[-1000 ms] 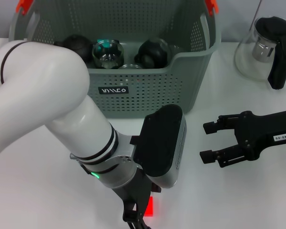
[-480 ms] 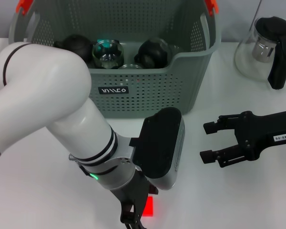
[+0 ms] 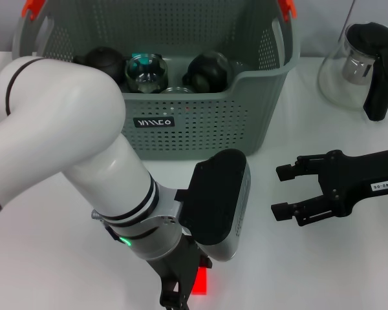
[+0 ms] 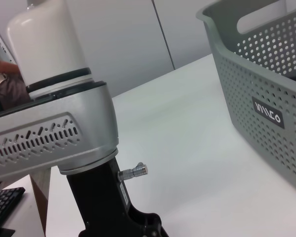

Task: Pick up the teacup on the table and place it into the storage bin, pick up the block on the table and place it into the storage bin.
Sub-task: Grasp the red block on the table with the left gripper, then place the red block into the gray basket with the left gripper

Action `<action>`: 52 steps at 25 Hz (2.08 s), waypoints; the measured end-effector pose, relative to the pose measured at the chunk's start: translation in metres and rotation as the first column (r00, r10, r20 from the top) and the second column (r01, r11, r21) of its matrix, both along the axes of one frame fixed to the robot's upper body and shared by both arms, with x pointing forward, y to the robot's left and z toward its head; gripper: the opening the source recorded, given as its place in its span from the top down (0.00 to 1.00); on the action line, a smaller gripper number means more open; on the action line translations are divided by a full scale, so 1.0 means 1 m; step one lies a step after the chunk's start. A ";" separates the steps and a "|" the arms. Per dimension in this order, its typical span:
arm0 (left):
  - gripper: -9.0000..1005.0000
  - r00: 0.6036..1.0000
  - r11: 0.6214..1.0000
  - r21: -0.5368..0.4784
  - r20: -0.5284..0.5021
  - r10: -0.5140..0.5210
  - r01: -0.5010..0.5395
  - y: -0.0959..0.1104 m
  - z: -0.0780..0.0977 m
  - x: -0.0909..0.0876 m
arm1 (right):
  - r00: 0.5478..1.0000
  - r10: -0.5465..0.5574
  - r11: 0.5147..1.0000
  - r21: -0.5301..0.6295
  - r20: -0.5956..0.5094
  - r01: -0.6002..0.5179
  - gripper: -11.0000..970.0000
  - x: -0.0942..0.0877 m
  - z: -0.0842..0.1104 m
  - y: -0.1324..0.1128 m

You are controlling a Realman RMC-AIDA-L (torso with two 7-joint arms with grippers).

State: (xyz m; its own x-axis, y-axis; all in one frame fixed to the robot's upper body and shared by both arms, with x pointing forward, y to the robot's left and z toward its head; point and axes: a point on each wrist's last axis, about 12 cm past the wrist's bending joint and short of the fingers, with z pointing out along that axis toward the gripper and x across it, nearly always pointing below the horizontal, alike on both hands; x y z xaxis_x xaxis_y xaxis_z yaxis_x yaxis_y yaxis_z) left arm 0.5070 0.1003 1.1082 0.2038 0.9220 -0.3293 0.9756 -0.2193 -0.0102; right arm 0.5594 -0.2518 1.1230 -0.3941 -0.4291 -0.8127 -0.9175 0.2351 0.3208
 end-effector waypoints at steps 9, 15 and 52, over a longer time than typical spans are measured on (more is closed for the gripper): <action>0.07 1.000 1.000 -0.001 0.010 0.000 0.000 0.000 0.001 0.002 | 1.000 -0.007 1.000 -0.004 -0.004 0.007 0.02 0.000 -0.002 0.000; 0.07 1.000 1.000 -0.001 0.012 0.001 -0.001 -0.001 0.001 0.003 | 1.000 -0.007 1.000 -0.004 -0.004 0.007 0.03 0.001 -0.002 0.001; 0.54 1.000 1.000 0.017 0.022 -0.017 0.017 -0.007 0.004 0.001 | 1.000 -0.003 1.000 -0.003 -0.002 0.003 0.03 0.001 -0.002 0.002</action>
State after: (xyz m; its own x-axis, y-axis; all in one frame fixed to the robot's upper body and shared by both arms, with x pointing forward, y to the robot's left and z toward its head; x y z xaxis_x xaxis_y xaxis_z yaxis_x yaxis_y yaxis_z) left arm 0.5079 0.0937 1.1123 0.2269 0.9236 -0.3090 0.9717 -0.2361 0.0079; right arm 0.5602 -0.2500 1.1210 -0.3968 -0.4308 -0.8106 -0.9163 0.2387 0.3216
